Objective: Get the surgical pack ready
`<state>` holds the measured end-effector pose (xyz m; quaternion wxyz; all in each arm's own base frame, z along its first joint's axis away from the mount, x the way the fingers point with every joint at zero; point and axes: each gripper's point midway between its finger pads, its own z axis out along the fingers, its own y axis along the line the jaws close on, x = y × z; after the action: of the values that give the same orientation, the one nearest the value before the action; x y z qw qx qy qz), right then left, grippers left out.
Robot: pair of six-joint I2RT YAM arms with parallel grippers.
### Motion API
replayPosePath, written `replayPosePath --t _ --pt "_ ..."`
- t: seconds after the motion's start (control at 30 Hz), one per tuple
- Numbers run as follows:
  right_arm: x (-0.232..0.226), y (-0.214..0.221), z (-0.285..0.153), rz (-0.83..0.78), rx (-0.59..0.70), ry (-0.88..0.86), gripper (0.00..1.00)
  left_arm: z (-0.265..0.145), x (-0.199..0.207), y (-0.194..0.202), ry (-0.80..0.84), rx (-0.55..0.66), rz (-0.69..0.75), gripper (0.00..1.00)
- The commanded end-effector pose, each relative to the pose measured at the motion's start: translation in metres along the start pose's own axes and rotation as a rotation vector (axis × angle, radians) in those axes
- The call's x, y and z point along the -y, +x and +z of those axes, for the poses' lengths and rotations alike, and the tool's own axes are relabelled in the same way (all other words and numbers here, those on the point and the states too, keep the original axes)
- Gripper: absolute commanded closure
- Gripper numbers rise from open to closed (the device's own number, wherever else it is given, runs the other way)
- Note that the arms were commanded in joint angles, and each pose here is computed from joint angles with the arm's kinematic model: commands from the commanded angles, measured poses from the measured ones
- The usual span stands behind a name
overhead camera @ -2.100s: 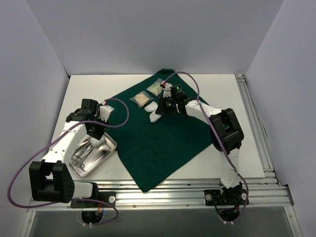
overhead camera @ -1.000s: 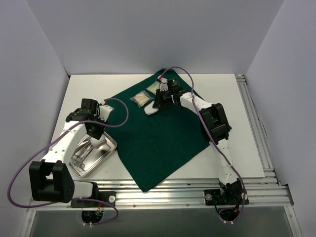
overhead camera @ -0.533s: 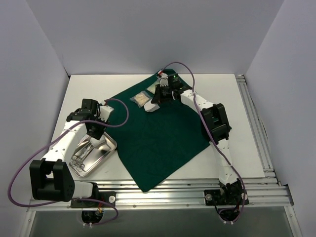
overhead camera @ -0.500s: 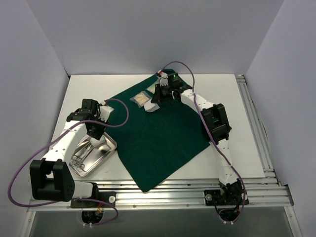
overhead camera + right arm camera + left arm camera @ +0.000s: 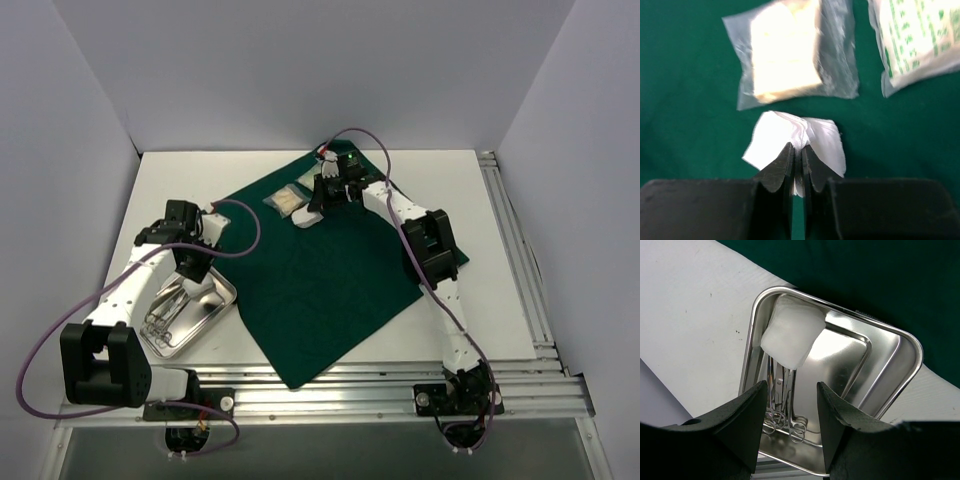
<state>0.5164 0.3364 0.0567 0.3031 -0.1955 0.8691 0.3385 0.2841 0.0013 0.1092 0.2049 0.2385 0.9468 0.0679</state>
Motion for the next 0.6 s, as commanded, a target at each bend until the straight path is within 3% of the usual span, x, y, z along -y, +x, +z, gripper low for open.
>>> replayPosePath --t 0.0,0.2,0.37,0.57 --pt "0.005 0.006 0.001 -0.023 -0.03 0.027 1.0 -0.005 -0.007 -0.011 -0.023 0.038 -0.001 0.47" --pt "0.013 0.006 0.002 -0.026 -0.025 0.063 1.0 -0.004 -0.006 -0.012 -0.015 0.038 -0.004 0.47" --pt "0.001 -0.012 -0.007 -0.071 0.021 0.077 0.75 -0.004 -0.006 -0.011 -0.013 0.036 -0.002 0.47" --pt "0.005 -0.024 -0.023 -0.099 0.039 0.158 0.59 -0.002 -0.005 -0.011 -0.009 0.034 0.0 0.47"
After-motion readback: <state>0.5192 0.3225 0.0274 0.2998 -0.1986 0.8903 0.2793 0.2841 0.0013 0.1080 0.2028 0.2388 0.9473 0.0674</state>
